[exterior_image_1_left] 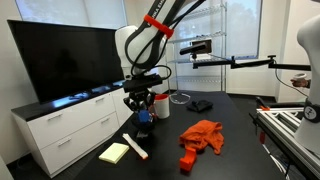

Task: Put some of the objects into a pile

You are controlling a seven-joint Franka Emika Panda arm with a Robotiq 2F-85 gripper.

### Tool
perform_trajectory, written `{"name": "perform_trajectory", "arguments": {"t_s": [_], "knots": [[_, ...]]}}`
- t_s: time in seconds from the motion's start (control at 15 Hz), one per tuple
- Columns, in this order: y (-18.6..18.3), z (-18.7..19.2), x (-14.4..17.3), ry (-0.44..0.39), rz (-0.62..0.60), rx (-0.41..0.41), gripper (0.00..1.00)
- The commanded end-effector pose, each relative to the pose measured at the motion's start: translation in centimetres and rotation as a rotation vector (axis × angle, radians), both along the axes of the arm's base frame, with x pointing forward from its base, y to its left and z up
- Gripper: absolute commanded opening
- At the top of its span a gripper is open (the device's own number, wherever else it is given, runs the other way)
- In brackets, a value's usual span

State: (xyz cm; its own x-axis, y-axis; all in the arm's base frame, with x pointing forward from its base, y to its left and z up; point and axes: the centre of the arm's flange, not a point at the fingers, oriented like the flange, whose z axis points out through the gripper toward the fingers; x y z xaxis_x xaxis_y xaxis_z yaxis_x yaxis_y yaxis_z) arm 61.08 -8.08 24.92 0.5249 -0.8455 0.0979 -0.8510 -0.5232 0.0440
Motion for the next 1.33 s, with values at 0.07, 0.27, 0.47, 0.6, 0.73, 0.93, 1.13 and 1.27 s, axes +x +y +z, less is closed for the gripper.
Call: {"name": "perform_trajectory", "arguments": {"t_s": [0.07, 0.27, 0.47, 0.6, 0.73, 0.93, 1.13, 1.27], "knots": [[0.04, 0.41, 0.57, -0.012, 0.013, -0.004, 0.09], [0.03, 0.16, 0.52, -0.008, 0.013, -0.006, 0.09], [0.04, 0.03, 0.52, -0.006, 0.014, -0.010, 0.09], [0.12, -0.06, 0.52, -0.005, 0.015, -0.012, 0.09], [0.19, -0.10, 0.53, -0.005, 0.017, -0.014, 0.09], [0.36, -0.11, 0.51, -0.005, 0.021, -0.017, 0.09], [0.45, -0.08, 0.50, -0.005, 0.023, -0.020, 0.09], [0.47, -0.12, 0.49, -0.005, 0.024, -0.023, 0.09]]}}
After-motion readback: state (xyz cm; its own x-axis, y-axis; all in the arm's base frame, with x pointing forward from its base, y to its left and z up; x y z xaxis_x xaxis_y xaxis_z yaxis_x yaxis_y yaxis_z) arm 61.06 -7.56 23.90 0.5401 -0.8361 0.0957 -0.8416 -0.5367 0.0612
